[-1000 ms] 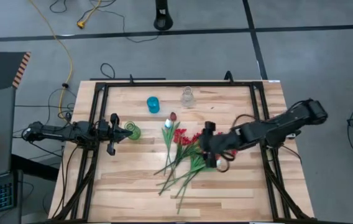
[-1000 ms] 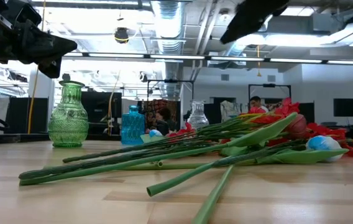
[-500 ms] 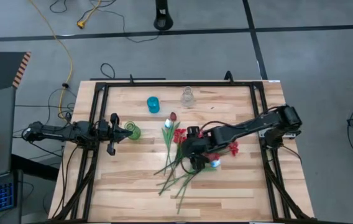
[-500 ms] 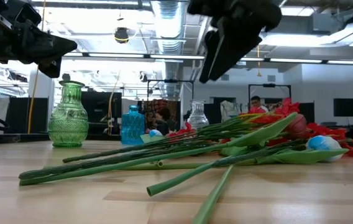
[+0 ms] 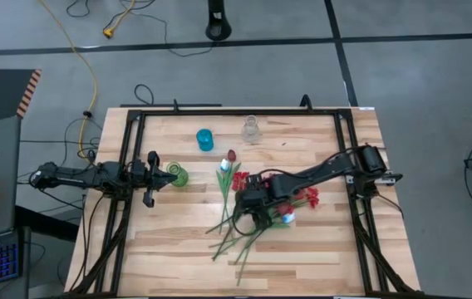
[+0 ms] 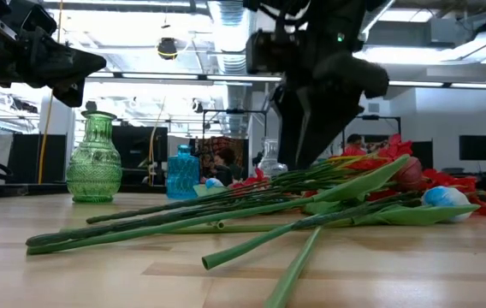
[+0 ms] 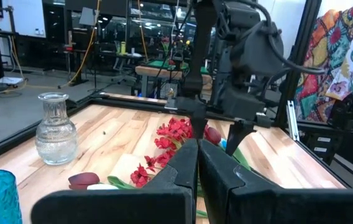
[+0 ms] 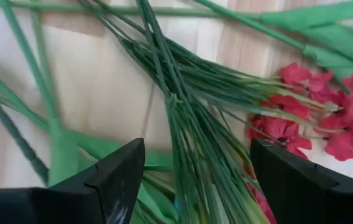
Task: Sort flowers into vase by color
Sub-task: Put the middle red flowers into the blue vase
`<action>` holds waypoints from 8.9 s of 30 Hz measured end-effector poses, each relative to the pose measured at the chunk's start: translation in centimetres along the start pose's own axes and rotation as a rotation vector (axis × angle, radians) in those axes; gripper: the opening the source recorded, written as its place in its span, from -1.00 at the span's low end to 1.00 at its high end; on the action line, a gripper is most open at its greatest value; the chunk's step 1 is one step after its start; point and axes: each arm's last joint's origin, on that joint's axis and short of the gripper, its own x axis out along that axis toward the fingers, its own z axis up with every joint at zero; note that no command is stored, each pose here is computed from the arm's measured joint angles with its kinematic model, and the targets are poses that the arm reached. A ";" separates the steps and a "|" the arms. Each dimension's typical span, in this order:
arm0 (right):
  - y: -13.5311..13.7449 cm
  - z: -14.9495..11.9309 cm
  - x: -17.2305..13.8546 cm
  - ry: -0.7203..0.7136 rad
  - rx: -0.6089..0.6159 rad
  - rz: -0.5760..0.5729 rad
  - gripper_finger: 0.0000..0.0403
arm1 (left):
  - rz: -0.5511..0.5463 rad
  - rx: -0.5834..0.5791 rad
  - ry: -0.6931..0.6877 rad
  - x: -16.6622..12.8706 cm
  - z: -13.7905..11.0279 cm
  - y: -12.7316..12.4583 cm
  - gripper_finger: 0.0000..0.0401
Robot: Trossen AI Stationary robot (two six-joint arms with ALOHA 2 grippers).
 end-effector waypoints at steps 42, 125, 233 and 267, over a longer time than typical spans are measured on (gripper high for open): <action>-0.7 -0.7 2.0 0.095 -0.012 -0.012 -0.85 | 0.000 -0.004 0.000 0.0 0.0 0.0 -1.00; -3.0 9.6 -8.3 -0.052 -1.064 -0.897 -0.78 | 0.190 -0.266 0.348 10.9 9.3 -2.8 -0.29; -14.0 7.0 -8.9 -0.526 0.174 -0.480 -0.03 | 0.467 0.298 -0.479 6.2 8.6 4.5 -0.95; -14.7 6.6 -8.8 -0.502 0.184 -0.490 -0.03 | 0.445 0.290 -0.361 12.5 6.6 15.1 -0.95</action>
